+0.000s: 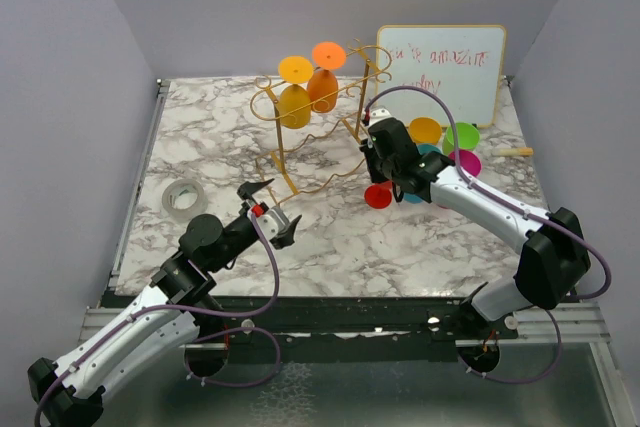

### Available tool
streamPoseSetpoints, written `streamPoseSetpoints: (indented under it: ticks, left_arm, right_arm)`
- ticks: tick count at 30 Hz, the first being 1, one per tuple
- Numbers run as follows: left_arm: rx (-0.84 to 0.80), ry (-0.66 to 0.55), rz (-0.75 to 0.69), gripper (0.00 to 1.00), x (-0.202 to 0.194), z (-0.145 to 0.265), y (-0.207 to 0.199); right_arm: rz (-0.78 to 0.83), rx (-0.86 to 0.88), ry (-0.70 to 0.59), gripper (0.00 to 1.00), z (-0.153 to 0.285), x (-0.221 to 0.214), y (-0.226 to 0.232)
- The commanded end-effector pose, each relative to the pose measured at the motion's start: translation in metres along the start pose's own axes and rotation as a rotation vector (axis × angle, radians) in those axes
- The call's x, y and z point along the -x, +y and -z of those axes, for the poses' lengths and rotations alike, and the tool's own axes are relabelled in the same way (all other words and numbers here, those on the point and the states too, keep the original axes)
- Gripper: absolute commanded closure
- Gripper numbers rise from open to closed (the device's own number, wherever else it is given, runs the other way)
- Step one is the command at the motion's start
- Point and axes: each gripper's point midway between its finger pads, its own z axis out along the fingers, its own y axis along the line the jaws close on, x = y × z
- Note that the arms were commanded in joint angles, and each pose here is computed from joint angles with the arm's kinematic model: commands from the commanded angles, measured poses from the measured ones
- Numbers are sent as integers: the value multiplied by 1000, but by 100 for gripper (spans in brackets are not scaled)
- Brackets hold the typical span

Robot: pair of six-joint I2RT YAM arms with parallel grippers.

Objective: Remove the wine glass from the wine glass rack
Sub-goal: Place the wine glass at the center of the board.

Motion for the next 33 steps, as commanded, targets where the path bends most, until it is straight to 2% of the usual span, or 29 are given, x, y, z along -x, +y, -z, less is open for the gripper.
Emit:
streamPoseSetpoints:
  ticks: [1, 3, 9, 18, 22, 26, 30, 33]
  left_arm:
    - [68, -7, 5, 1, 2, 3, 13]
    - [63, -9, 1, 1, 2, 3, 12]
    - [60, -8, -3, 1, 2, 3, 12]
    - [118, -6, -5, 1, 1, 7, 23]
    - [120, -6, -4, 1, 1, 6, 23]
    - [128, -5, 2, 1, 1, 7, 25]
    - [228, -10, 131, 1, 5, 10, 41]
    - [251, 11, 184, 1, 7, 9, 46]
  right_arm:
    - [29, -31, 11, 76, 3, 6, -6]
    - [41, -20, 12, 70, 5, 9, -5]
    - [55, 18, 19, 69, 11, 13, 1]
    - [79, 2, 34, 81, 12, 11, -4]
    - [90, 4, 42, 81, 9, 8, -3]
    - [92, 20, 42, 78, 10, 11, 0]
    - [66, 57, -7, 71, 22, 25, 5]
    - [39, 93, -71, 61, 35, 40, 9]
